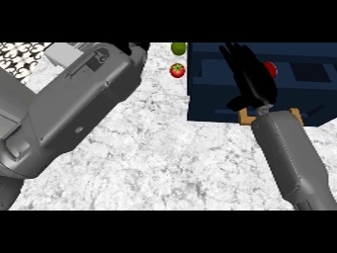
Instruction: Pick up the can, place it into the drawer and close the drawer
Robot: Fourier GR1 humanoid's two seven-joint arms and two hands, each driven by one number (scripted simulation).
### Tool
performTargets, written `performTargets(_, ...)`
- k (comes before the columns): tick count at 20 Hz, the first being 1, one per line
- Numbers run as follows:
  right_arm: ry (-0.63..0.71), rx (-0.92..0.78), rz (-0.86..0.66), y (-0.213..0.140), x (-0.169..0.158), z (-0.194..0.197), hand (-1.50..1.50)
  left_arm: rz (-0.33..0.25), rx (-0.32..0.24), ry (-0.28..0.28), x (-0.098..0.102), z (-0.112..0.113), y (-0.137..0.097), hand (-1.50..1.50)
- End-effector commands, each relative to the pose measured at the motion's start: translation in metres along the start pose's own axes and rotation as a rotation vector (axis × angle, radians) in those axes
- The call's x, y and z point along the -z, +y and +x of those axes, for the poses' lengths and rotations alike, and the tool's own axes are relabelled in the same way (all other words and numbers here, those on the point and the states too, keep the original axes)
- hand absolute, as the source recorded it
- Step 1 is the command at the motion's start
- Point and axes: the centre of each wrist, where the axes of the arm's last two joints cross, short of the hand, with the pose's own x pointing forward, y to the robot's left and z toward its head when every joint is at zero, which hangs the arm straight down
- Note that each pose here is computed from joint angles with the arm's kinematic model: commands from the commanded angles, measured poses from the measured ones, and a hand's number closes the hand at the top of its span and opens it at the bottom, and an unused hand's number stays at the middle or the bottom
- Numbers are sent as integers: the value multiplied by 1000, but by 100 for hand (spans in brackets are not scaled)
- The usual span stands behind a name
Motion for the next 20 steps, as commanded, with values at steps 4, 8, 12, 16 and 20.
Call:
performTargets(4, 43, -62, -20, 37, -3, -25, -150, 2, 20, -17, 0, 7, 25, -150)
performTargets(8, 88, -56, -53, 33, 12, -25, -150, 5, -1, -16, -7, 9, 25, -150)
performTargets(12, 95, -63, -105, 20, 33, -22, -150, 3, -3, 2, -3, 10, 39, -150)
performTargets(16, 88, -78, -140, 23, 38, -17, -150, -34, 3, -14, -17, 15, 33, -150)
performTargets(20, 105, -102, -193, 6, 56, -13, -150, -14, 11, -14, -13, 10, 47, -150)
